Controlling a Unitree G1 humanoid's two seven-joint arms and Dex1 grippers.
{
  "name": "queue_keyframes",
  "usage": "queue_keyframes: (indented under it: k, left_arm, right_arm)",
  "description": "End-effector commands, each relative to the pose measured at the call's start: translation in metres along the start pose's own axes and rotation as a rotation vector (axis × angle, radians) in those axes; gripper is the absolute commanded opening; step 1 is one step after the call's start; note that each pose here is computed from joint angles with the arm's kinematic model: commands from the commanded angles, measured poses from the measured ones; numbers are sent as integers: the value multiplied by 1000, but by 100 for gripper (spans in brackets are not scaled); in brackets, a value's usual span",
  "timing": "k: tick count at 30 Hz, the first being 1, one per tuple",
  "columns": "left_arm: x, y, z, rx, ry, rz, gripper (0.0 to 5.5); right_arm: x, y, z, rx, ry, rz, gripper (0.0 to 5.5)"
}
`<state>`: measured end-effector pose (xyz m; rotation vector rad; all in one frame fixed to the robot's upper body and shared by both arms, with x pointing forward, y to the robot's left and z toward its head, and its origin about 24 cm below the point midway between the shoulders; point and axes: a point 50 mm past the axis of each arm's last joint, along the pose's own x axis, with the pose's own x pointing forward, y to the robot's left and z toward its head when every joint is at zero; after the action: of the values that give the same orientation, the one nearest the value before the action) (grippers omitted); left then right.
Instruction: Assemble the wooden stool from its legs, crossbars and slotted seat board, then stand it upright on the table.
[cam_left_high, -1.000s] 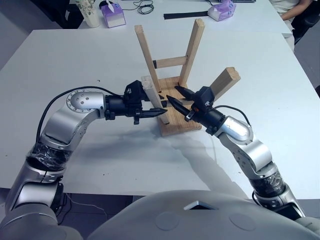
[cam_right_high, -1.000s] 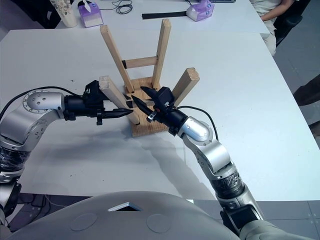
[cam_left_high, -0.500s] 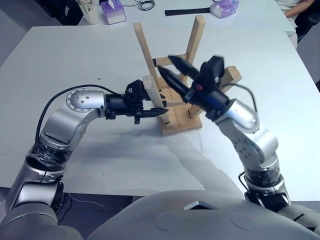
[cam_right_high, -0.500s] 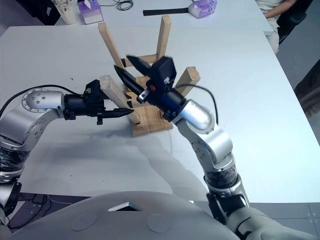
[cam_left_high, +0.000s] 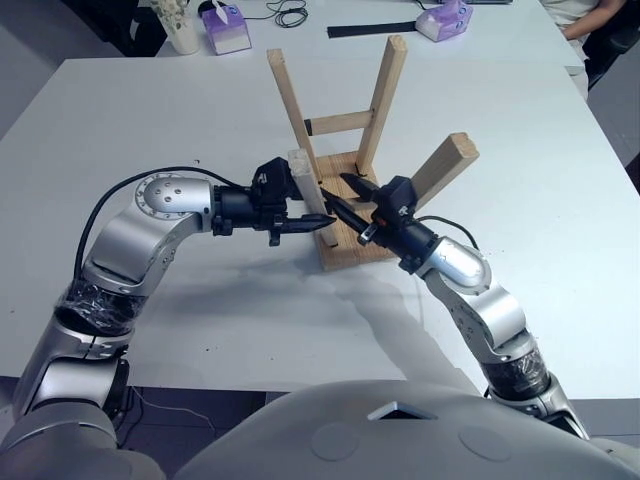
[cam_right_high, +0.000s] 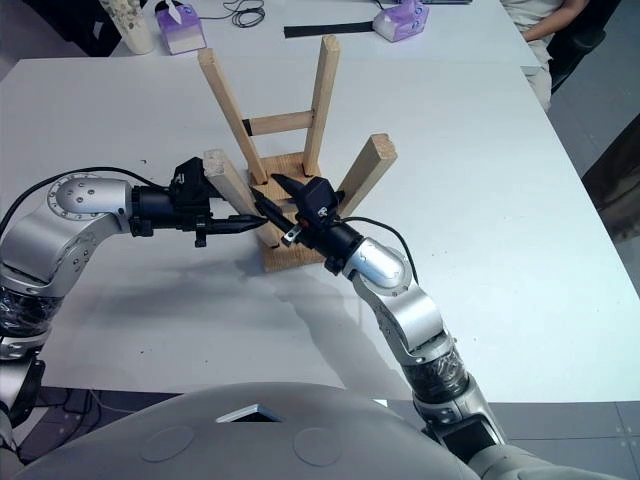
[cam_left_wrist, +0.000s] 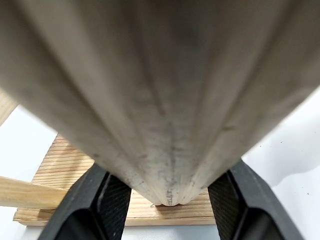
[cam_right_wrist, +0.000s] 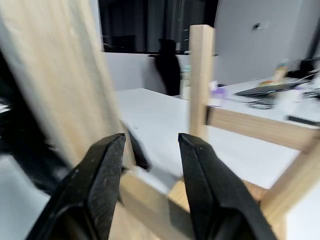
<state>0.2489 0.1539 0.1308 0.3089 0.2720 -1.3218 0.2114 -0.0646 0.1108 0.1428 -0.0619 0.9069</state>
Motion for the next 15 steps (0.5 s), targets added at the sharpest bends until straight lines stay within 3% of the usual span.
queue_keyframes:
  k: [1,5,8,12,15]
  left_arm:
    - [-1,-7,-29,-79,130,16,203]
    - [0,-14,-36,-97,141,20,203]
    - [0,-18,-40,-105,144,30,203]
    - [-1,-19,-40,-109,142,34,203]
    - [-1,-16,-38,-103,141,32,203]
  right_arm:
    - [-4,-6,83,65,-346,44,197]
    - [-28,-44,138,19,-522,-99,197]
    - [-59,-95,154,-81,-526,-384,197]
    - [-99,-153,109,-270,-197,-824,197]
    - [-116,-166,69,-468,109,-948,197]
